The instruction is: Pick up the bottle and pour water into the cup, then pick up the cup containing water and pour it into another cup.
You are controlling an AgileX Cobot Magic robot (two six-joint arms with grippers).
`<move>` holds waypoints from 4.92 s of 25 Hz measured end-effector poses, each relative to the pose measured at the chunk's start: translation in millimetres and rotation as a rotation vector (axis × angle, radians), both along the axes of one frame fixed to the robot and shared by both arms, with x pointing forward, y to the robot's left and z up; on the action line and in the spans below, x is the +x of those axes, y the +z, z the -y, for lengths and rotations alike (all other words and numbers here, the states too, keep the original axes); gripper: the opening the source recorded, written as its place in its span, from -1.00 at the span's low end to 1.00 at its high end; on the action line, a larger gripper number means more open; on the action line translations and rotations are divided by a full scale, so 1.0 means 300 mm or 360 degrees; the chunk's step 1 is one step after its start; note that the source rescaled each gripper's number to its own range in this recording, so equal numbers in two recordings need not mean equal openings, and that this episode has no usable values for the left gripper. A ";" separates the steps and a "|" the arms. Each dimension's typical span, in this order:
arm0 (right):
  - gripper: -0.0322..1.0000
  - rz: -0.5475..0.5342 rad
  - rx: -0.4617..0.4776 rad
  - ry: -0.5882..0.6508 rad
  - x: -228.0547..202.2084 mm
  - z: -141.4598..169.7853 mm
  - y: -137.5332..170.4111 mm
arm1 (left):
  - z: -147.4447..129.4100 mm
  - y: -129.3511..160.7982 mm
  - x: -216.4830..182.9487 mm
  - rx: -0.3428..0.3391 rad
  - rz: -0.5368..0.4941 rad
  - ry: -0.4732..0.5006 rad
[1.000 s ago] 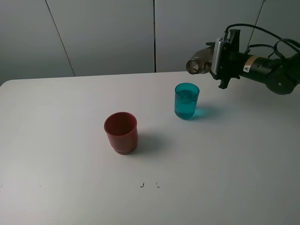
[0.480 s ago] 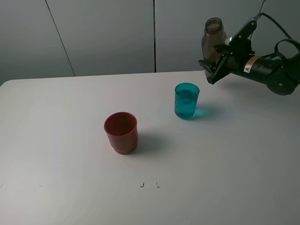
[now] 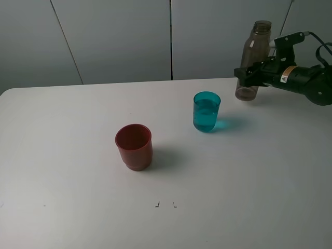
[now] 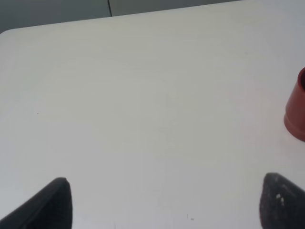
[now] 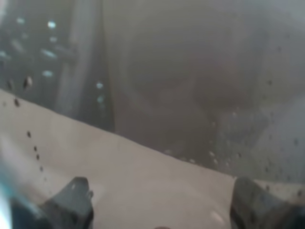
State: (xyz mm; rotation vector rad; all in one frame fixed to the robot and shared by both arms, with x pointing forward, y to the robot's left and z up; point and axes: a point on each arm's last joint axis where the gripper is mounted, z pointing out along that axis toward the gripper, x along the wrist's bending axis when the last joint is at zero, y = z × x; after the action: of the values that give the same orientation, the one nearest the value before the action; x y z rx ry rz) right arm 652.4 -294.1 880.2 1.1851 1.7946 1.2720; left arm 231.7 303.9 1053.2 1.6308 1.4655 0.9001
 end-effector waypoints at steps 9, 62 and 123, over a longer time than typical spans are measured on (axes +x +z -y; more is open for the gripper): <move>-0.94 -0.0033 0.0046 -0.0097 0.023 0.024 -0.040 | 0.000 0.000 0.000 0.0000 0.0000 0.0000; 0.99 -0.0263 -0.0109 -0.0076 -0.244 0.011 0.041 | 0.000 0.000 0.000 0.0000 0.0000 0.0000; 1.00 -0.0033 -0.0101 0.0592 -0.284 -0.305 -0.161 | 0.000 0.000 0.000 0.0010 0.0001 -0.0005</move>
State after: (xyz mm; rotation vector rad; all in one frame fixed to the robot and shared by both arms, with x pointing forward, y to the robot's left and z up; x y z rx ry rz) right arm 567.3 -202.7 831.8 0.8565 2.1232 1.3950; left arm 231.7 303.9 1053.2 1.6367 1.4608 0.9039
